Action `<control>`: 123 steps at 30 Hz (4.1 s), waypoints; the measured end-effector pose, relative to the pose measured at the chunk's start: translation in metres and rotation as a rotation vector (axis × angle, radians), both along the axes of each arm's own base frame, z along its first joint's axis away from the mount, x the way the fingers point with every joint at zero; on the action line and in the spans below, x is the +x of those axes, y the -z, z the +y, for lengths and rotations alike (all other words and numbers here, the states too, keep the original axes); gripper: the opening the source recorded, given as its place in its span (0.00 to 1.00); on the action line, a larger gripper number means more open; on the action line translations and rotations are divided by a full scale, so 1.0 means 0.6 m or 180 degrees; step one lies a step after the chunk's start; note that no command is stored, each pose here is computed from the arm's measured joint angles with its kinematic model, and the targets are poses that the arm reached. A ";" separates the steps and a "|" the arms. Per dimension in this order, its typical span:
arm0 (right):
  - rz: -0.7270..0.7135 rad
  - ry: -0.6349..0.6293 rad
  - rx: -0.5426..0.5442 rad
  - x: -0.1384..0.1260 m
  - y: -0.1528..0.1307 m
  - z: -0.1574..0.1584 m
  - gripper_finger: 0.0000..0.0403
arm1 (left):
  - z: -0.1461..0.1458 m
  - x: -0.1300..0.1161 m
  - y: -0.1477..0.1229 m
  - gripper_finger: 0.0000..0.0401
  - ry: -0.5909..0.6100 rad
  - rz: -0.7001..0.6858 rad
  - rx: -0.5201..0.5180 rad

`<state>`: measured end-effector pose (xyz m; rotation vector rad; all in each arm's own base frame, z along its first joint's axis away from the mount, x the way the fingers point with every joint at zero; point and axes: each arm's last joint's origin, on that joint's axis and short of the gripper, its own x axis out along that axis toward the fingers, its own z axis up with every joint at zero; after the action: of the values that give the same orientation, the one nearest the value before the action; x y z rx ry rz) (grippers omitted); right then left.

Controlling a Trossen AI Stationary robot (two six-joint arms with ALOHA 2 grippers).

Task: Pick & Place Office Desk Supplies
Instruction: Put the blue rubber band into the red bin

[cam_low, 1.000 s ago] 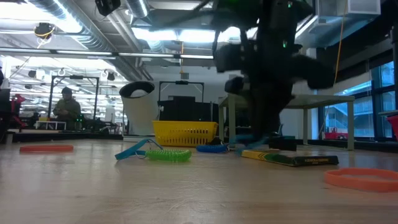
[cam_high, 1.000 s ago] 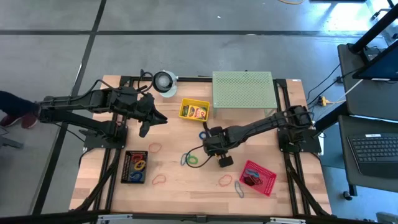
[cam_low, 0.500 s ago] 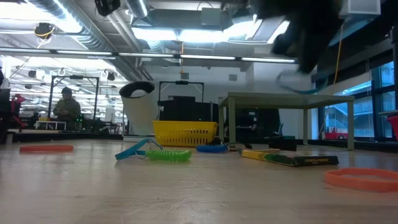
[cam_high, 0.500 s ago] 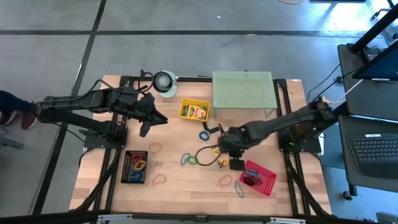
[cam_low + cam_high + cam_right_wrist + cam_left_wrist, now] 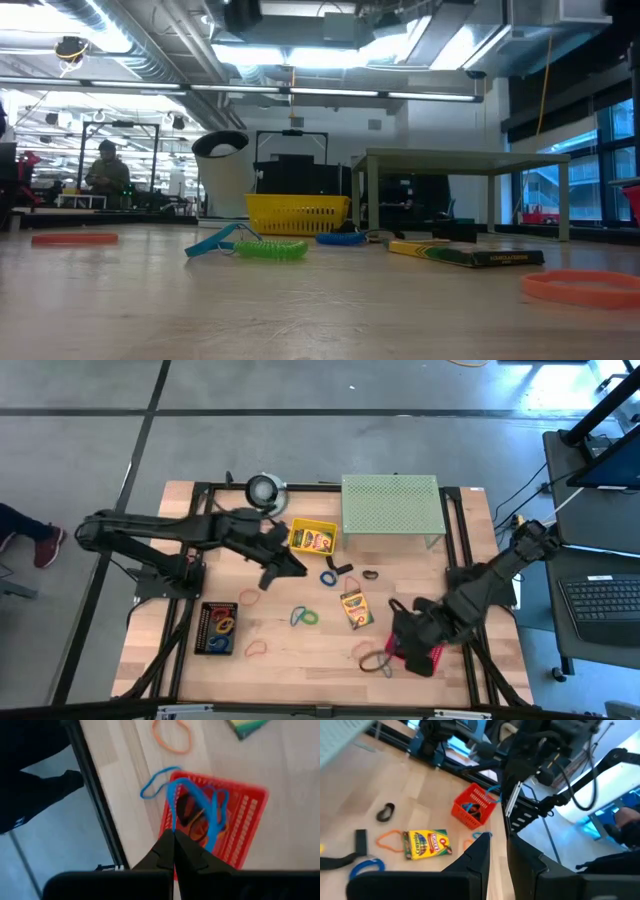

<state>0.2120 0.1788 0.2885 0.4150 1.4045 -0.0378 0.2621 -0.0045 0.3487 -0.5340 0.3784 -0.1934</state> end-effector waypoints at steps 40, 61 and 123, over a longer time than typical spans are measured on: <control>0.0169 0.0761 -0.0028 -0.056 0.189 0.007 0.07 | 0.027 0.209 0.219 0.15 -0.0170 0.0296 -0.0780; -0.0421 0.1314 0.0315 -0.064 0.114 -0.010 0.54 | 0.018 0.211 0.273 0.37 0.0137 0.0915 0.0161; 0.0124 0.0488 -0.0303 -0.062 0.138 0.095 0.24 | 0.007 0.211 0.222 0.36 0.0342 0.1461 0.0437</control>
<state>0.1747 0.2356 0.2057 0.4441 1.4010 -0.2378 0.3885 -0.0005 0.2154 -0.4194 0.8624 -0.1455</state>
